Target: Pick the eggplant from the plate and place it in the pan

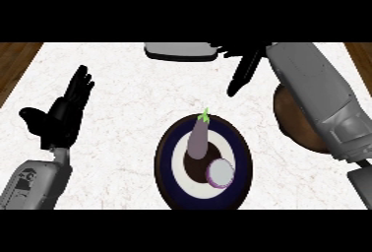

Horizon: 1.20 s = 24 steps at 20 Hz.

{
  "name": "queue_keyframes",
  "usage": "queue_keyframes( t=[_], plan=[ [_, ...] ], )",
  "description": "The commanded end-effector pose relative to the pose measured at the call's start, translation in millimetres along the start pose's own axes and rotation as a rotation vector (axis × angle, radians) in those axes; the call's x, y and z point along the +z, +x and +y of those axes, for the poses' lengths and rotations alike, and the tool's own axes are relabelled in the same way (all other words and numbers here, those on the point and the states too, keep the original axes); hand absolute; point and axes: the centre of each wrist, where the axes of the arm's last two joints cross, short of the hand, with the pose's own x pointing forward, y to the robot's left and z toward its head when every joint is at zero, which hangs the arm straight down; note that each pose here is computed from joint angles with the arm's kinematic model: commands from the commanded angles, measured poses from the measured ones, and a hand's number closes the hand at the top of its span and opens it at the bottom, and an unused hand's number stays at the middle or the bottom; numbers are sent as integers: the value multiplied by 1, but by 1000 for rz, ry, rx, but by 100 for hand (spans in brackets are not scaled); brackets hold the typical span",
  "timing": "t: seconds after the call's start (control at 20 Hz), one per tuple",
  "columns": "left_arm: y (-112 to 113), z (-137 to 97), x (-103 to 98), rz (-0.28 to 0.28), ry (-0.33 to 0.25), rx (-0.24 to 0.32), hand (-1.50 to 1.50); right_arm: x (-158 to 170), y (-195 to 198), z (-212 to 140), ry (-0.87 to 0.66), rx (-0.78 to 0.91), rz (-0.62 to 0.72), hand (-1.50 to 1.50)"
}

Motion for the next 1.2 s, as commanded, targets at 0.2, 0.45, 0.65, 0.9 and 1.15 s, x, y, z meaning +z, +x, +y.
queue_keyframes(
  t=[0.2, 0.45, 0.65, 0.9, 1.15],
  plan=[
    [-8, 16, 6, 13, 29, 3, 0, -30, 18, 29, 106, 35, 9, -150],
    [1, -2, -1, 32, 35, -6, 0, -40, 12, 38, 123, 27, 97, -150],
    [-5, 6, 4, 12, 28, -2, 0, -33, 9, 28, 81, 31, 127, -150],
    [-12, -3, 6, 19, 25, 1, 0, -50, -10, 48, 142, 72, 204, -150],
    [-18, -5, 7, 15, 29, 6, 0, -74, -17, 84, 217, 65, 173, -150]
  ],
)
